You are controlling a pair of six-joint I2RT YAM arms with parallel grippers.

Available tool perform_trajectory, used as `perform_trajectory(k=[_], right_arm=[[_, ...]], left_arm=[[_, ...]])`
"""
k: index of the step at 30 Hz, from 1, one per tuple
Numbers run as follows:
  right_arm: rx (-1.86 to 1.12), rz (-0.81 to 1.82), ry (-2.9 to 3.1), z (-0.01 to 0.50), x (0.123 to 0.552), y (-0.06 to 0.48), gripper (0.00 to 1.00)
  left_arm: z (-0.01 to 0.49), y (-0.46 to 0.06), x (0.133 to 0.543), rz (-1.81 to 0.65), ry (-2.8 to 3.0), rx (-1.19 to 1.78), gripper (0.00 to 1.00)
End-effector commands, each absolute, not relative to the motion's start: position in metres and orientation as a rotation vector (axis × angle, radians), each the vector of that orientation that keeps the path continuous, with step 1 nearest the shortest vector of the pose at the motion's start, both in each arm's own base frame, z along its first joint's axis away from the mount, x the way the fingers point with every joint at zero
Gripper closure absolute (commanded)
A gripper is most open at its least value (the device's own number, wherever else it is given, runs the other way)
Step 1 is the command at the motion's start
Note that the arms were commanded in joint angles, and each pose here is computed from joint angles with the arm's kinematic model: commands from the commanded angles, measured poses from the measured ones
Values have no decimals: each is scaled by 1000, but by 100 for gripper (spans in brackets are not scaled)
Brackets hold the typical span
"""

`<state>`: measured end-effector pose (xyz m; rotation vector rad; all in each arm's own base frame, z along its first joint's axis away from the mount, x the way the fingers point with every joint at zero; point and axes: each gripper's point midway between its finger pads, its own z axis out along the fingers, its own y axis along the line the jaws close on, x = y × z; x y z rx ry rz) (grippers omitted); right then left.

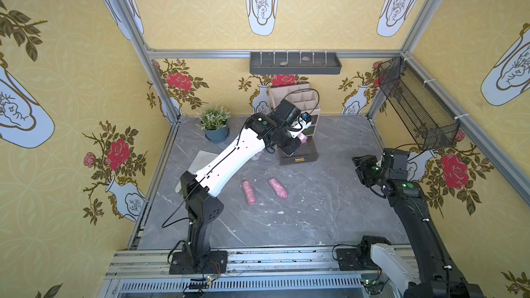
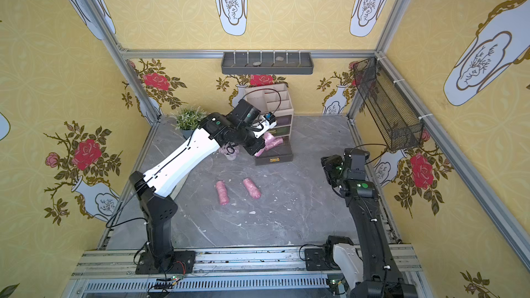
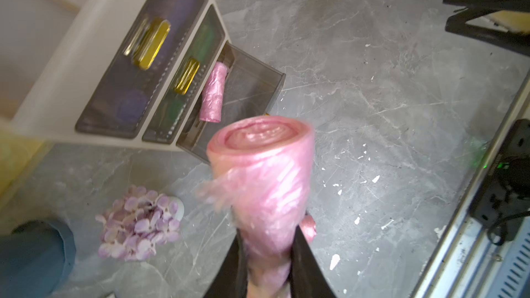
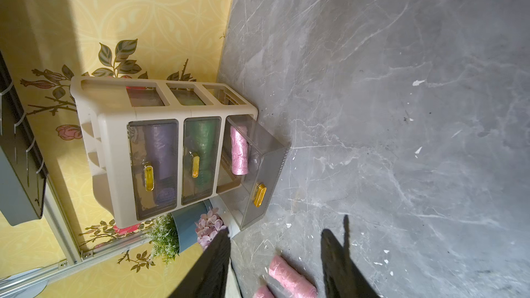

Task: Sort the rolls of trash bags by color and place them into the drawer
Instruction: Pick up the roll of trash bags from the center of the board, then place the roll of trash bags in the drawer.

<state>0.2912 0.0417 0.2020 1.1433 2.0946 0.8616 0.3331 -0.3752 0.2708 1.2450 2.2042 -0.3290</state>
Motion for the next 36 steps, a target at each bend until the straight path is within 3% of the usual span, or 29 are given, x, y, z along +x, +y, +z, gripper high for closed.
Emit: perform_trajectory(k=[1,21,36], right_arm=[[1125,855,2104,204,287,40,48],[1139,873,2172,176,279,45,48],[1160,900,2215,152,284,46,48]], left_arm=[[249,-391,341,-267,2130,1430,77],[140,-438,433,46,2025,1513,76],[100,-448,460,82,1977,1519,76]])
